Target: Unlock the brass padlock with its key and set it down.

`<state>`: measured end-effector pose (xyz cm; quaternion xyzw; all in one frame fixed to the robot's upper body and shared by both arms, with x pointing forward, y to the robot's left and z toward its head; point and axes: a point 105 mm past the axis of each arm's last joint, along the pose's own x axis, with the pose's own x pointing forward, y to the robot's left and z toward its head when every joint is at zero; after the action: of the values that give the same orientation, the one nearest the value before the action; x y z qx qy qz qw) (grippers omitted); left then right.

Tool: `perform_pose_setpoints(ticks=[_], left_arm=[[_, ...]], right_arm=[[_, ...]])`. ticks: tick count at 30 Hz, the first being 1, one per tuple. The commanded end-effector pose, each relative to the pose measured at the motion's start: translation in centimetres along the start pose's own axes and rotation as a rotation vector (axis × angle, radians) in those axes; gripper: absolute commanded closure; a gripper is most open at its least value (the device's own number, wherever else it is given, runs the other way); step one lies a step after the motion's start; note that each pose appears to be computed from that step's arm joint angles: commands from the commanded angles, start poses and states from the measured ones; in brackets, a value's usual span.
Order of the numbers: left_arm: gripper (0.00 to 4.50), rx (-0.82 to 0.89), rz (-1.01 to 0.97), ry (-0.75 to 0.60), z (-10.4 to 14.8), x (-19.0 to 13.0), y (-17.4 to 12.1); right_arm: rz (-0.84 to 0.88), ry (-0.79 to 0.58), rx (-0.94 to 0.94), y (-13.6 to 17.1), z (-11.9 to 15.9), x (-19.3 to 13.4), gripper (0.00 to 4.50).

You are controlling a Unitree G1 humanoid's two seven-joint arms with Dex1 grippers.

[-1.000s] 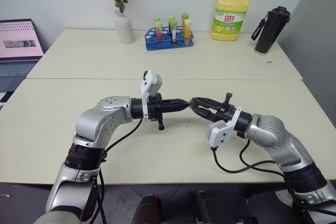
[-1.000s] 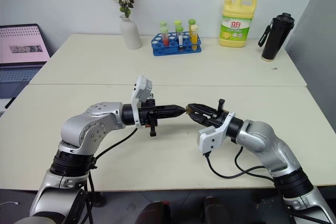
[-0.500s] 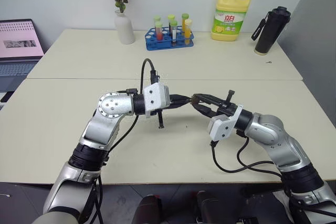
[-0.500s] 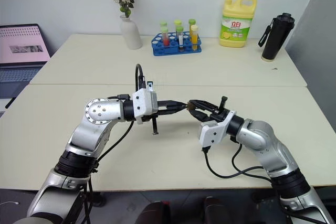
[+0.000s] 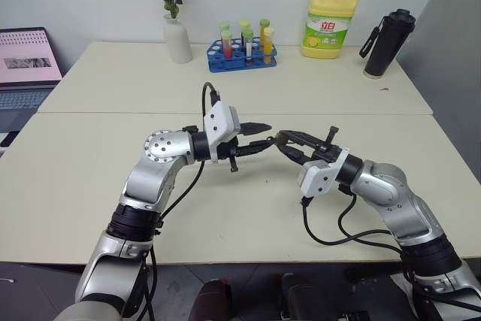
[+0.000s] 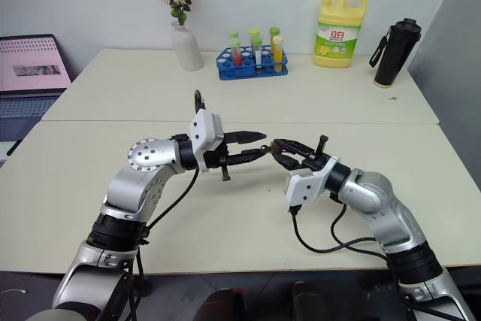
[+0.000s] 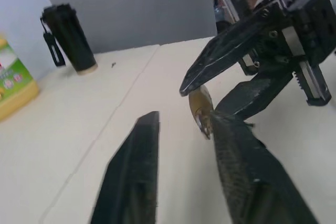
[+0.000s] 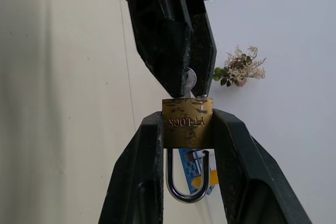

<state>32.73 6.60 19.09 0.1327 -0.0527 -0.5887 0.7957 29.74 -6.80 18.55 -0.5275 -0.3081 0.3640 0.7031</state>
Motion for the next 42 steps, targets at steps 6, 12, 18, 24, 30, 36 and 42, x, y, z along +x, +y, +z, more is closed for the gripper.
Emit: perform_pose_setpoints(ticks=[6,12,18,24,30,36,42], left_arm=[[0.43,-0.234,-0.043,-0.045,2.5,0.0,-0.5],[0.43,-0.272,-0.033,-0.030,2.7,-0.1,-0.6],[0.43,-0.255,-0.005,-0.012,2.4,0.4,-0.3],[0.93,-0.243,-0.010,-0.005,2.3,0.7,-0.5],[2.86,-0.258,-0.024,-0.005,2.2,1.0,-0.8],[4.32,-0.251,-0.024,-0.002,2.1,1.2,-0.8],[4.32,-0.246,-0.023,0.002,2.0,1.1,-0.8]], right_arm=[[-0.040,-0.074,-0.054,-1.3,1.6,0.1,3.57],[-0.035,-0.079,-0.061,-1.2,1.7,0.2,3.57],[-0.035,-0.086,-0.069,-1.2,1.8,0.3,3.57],[-0.030,-0.097,-0.081,-1.2,2.0,0.4,3.57],[-0.025,-0.104,-0.093,-1.1,2.2,0.5,3.57],[-0.020,-0.104,-0.109,-0.9,2.2,0.4,3.57],[0.005,-0.105,-0.091,-0.6,2.1,0.0,3.57]])
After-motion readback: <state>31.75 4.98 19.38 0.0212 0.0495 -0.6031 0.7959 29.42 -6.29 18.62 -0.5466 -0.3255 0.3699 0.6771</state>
